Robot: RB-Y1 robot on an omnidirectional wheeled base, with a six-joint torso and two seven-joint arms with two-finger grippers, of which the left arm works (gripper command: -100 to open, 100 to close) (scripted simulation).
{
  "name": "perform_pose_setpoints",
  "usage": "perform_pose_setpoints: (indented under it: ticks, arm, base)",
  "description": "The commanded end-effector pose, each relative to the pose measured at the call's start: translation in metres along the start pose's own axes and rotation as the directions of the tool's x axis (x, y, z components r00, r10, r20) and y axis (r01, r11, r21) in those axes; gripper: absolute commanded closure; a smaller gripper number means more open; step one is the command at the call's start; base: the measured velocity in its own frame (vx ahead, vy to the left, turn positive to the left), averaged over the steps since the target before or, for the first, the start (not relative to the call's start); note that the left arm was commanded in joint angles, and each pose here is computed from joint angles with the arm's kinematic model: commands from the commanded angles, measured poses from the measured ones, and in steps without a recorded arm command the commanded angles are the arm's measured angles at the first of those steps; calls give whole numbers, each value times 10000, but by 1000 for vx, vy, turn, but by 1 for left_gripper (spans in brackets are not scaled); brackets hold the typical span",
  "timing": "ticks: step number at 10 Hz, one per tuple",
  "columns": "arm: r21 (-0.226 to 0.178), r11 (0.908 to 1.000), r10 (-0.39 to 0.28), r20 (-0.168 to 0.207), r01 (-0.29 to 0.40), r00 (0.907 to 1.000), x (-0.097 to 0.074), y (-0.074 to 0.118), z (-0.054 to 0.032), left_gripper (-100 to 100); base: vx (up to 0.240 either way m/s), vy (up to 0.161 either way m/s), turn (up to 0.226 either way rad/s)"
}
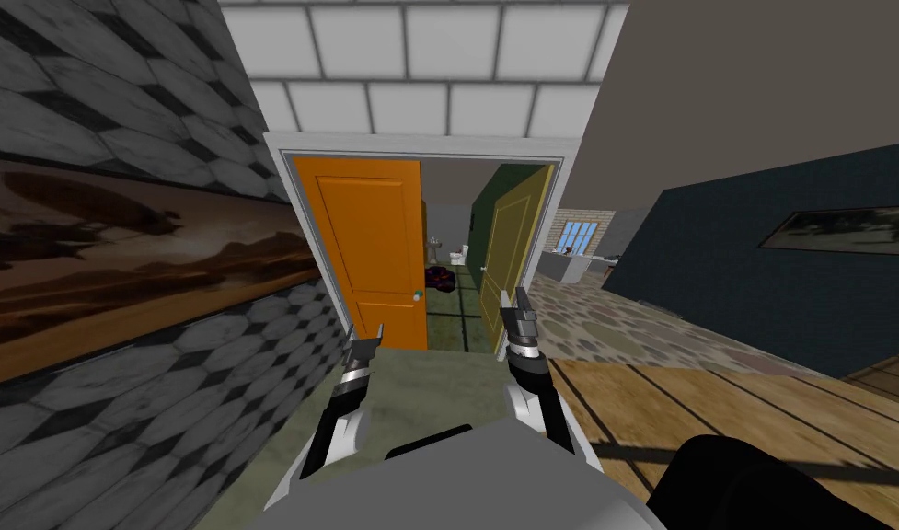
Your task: Push the door open
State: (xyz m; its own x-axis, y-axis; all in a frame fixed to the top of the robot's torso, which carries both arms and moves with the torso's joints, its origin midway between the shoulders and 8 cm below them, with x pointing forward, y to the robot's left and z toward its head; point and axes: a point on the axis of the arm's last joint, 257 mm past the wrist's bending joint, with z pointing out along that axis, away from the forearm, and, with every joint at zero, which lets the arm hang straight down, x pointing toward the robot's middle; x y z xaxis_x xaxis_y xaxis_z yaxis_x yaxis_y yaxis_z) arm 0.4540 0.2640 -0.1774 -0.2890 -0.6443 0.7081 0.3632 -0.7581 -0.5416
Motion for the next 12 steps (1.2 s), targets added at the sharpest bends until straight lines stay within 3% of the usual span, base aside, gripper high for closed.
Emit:
perform_pose_setpoints:
  ticks: [1, 6, 9, 12]
  arm:
    - [-155, 9985, -514, 288, 519, 9983, -118, 93, -29, -100]
    - [-415, 9851, -1622, 1016, 1671, 9815, -398, 363, -112, -100]
    - [-502, 9677, -2365, 1581, 2471, 9587, -591, 552, -189, -100]
    - [-488, 9460, -3040, 2094, 3204, 9294, -751, 719, -262, -100]
  base:
    - [92, 49, -160]
    - [70, 43, -128]
    - [77, 51, -164]
    - [83, 56, -152]
